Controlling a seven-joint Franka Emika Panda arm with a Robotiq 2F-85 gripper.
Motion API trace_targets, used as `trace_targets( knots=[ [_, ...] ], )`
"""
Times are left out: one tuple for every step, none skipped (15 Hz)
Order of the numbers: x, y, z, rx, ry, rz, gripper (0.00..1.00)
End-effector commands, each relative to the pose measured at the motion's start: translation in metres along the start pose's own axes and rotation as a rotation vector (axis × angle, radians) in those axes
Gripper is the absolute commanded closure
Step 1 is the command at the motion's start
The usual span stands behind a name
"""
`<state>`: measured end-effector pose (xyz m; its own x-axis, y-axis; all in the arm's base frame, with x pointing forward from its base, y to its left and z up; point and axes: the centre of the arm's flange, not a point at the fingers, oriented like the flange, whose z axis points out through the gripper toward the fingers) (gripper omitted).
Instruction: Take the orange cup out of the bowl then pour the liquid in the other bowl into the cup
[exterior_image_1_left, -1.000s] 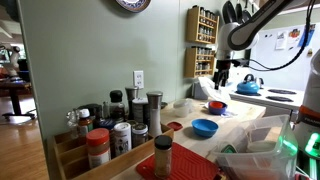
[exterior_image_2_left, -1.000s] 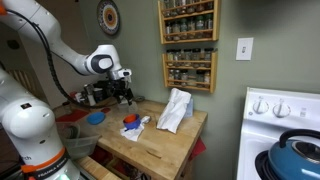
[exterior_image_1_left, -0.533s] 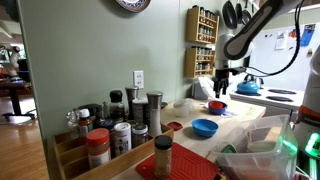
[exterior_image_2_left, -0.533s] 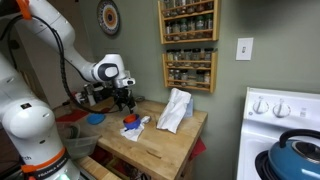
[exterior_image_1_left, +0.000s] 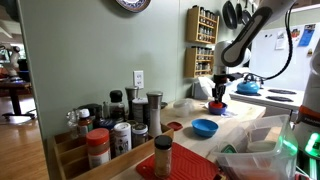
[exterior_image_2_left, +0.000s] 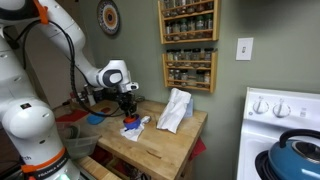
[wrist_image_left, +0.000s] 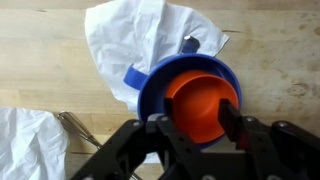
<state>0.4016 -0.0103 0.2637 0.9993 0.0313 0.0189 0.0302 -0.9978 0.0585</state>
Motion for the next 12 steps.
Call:
trace_targets(
  knots=[
    [0.0076,0.0083,0.0129,-0.022,0.013,0.01,0.28],
    [0.0081,0.0099,0.0136,-0.025,0.015,0.01,0.28],
    [0.0086,0.0115,0.0135,-0.027,0.016,0.01,0.22],
    [0.0091,0.0129,0.0141,-0.033,0.016,0.012,0.16],
    [0.0097,0.0132,0.0153,-0.028,0.012,0.01,0.07],
    [0.0101,0.0128,0.0167,-0.027,0.01,0.01,0.01],
    [0.0104,0.0118,0.0186,-0.026,0.007,0.009,0.1],
    [0.0106,0.011,0.0198,-0.024,0.005,0.008,0.36],
    [0.0106,0.0105,0.0209,-0.023,0.002,0.007,0.35],
    [0.0105,0.0104,0.0217,-0.023,0.0,0.006,0.36],
    [0.0101,0.0107,0.0222,-0.026,-0.003,0.005,0.44],
    [0.01,0.0109,0.0226,-0.026,-0.003,0.005,0.53]
  ],
)
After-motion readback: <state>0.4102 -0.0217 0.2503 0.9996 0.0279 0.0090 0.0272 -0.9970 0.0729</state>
